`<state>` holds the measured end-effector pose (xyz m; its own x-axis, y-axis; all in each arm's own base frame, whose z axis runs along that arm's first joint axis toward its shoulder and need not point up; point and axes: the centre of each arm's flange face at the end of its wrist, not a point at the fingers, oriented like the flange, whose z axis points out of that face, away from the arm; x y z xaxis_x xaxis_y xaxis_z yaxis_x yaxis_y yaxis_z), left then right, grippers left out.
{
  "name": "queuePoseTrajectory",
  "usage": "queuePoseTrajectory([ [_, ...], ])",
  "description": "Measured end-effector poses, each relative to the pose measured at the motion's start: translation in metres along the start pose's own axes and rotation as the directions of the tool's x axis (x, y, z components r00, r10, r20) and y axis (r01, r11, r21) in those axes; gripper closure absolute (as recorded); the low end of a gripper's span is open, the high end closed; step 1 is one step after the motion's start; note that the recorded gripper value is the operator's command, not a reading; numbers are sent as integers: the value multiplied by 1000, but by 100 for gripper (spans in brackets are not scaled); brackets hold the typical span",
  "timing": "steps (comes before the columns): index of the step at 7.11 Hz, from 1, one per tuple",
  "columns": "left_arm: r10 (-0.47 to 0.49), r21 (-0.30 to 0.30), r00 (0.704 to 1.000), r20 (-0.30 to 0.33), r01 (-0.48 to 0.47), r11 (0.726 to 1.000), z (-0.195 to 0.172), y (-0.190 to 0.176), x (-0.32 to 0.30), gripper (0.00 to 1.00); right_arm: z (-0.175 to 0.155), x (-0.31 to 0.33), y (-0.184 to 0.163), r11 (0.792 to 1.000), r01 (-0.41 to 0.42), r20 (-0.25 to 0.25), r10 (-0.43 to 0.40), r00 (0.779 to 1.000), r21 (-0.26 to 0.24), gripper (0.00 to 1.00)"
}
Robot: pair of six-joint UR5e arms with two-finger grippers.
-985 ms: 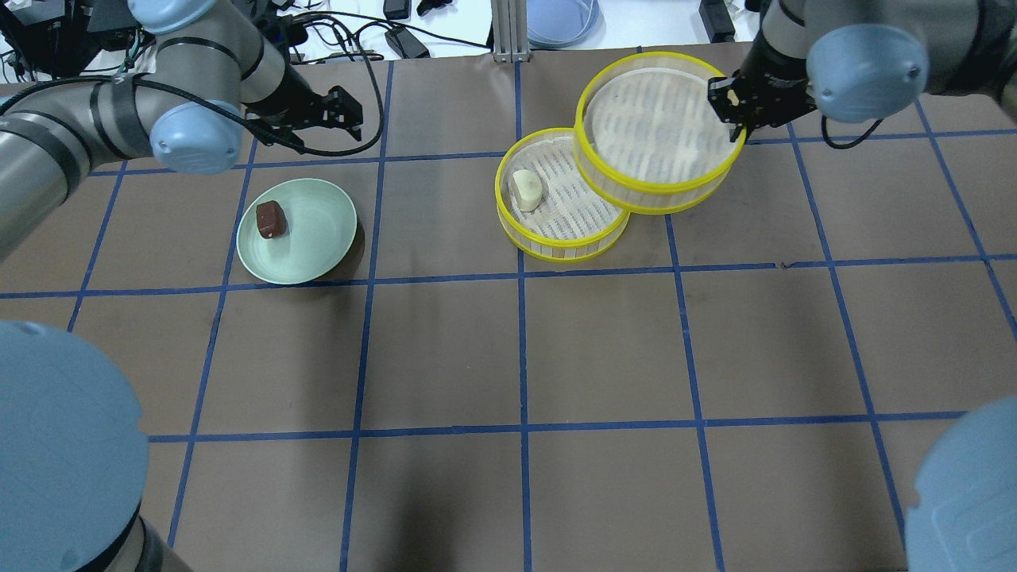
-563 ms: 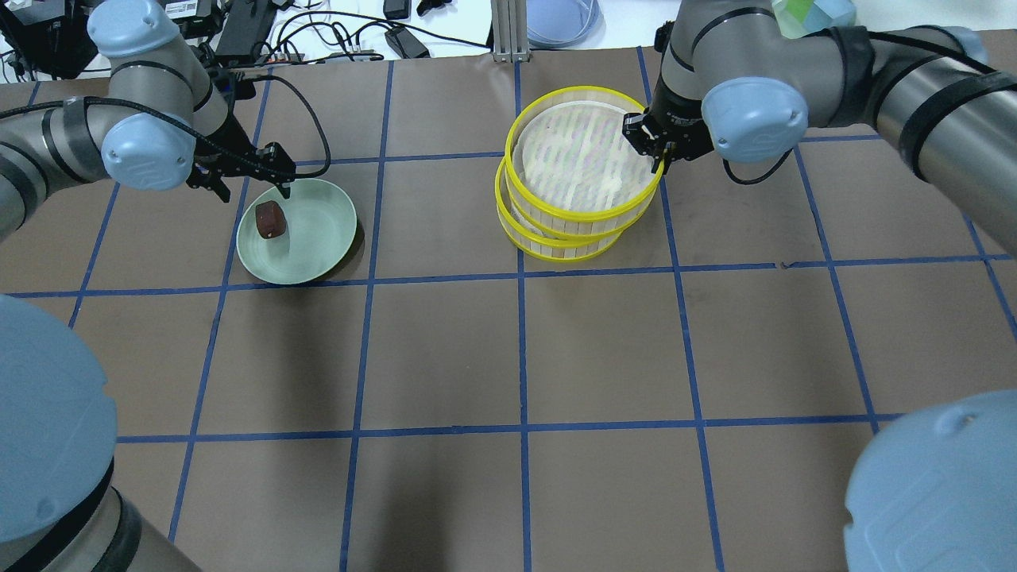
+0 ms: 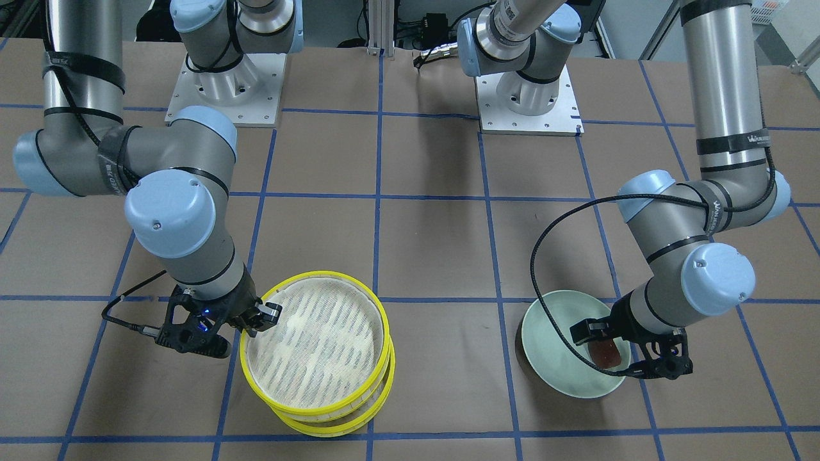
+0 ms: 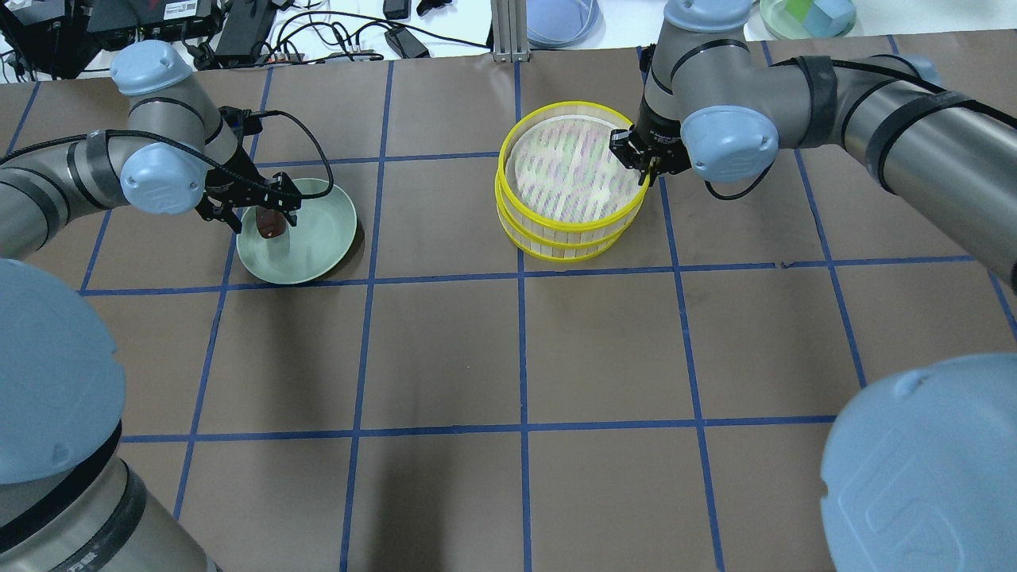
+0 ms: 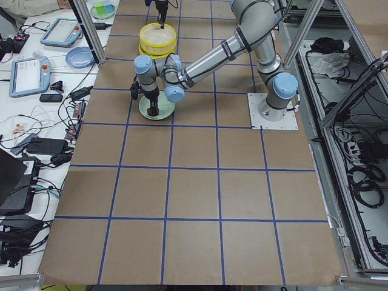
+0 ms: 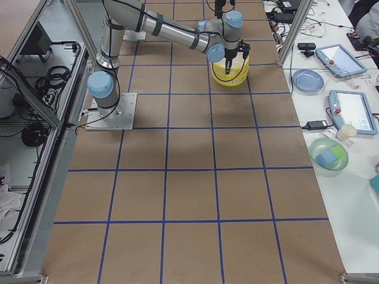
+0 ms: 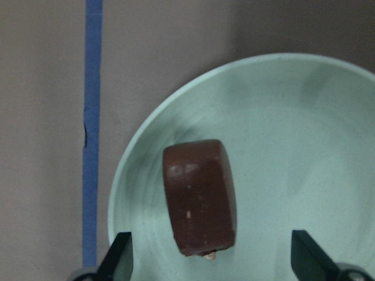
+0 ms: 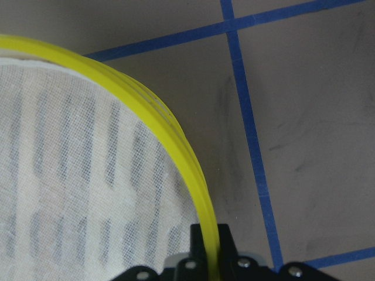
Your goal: Stack buns with steamer
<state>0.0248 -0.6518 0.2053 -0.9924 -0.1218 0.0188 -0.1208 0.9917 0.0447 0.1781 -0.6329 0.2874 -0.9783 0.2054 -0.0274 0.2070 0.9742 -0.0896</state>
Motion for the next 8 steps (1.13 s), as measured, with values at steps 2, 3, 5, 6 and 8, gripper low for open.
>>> queuePoseTrajectory([
  [2,-19,11,999,-30,20,1000,8,-5,2,92,3,-1,-2,1000,-17,9,16,1000,11,100],
  [3,-20,11,999,-29,20,1000,10,-6,2,100,4,-2,-3,1000,-22,13,22,1000,18,100],
  [5,-23,16,999,-27,23,1000,10,-7,0,100,6,-4,-5,999,-33,19,32,999,31,100],
  [6,-24,22,999,-26,25,999,8,-8,-1,100,6,-4,-5,999,-36,21,36,999,34,100],
  [8,-31,58,999,-23,32,998,-4,-10,-3,100,6,-5,-5,998,-42,23,41,999,38,100],
])
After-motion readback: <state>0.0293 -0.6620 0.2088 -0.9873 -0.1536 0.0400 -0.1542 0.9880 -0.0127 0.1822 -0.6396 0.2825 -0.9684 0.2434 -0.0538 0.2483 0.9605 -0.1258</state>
